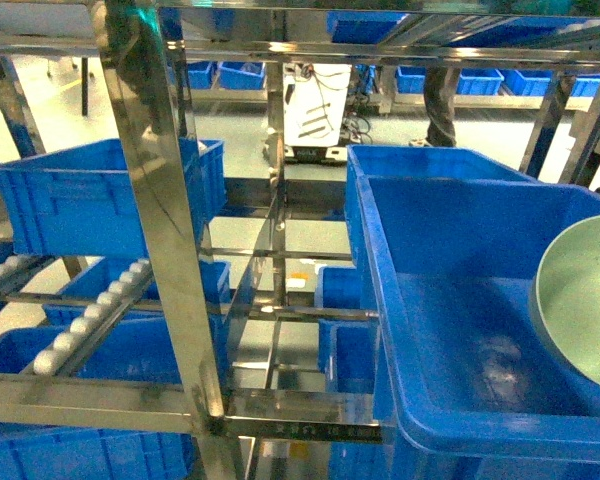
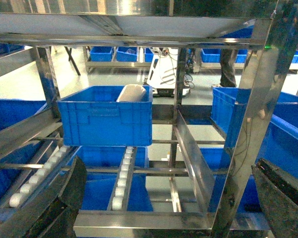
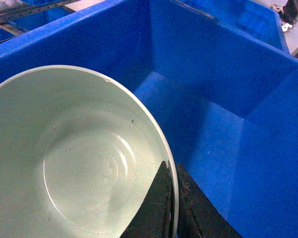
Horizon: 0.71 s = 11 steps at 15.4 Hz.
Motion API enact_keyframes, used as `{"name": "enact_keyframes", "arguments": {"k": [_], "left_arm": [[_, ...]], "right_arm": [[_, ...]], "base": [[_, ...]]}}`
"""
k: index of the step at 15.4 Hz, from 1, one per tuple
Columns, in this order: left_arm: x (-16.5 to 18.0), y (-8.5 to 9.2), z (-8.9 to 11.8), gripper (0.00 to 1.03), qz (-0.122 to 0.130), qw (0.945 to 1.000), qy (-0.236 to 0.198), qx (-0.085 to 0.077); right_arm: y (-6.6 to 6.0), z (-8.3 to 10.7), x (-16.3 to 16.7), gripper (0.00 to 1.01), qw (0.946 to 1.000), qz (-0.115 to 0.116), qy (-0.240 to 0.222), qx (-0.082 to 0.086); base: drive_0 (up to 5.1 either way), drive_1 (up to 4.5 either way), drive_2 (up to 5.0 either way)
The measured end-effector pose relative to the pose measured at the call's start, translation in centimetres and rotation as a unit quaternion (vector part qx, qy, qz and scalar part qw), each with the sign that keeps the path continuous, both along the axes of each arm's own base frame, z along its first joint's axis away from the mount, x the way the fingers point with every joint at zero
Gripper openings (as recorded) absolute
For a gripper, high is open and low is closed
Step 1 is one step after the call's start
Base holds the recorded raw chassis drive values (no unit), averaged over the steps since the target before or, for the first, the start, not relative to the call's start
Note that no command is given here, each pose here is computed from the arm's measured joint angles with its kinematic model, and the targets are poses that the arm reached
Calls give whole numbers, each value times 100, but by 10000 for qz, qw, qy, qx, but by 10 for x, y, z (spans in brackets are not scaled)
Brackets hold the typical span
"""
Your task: Place green bowl on second shelf with right arm
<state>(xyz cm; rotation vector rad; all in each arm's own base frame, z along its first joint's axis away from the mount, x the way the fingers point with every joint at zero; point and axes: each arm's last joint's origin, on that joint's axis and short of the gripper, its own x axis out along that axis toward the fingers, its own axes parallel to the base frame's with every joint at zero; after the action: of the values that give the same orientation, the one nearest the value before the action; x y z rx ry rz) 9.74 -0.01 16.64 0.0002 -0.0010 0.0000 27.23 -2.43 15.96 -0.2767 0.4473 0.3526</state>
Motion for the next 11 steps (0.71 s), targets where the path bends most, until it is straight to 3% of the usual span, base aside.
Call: {"name": "enact_keyframes", "arguments": {"k": [5,11], "left_arm": [[0,0,0,98,0,10000,-2,0],[0,0,0,98,0,10000,-2,0]], "right_arm": [[13,-27,36,2,9993,86,293,-195],[12,-58,76,2,9942,108,1058,-151]], "base": [[0,0,0],[0,0,0]]}}
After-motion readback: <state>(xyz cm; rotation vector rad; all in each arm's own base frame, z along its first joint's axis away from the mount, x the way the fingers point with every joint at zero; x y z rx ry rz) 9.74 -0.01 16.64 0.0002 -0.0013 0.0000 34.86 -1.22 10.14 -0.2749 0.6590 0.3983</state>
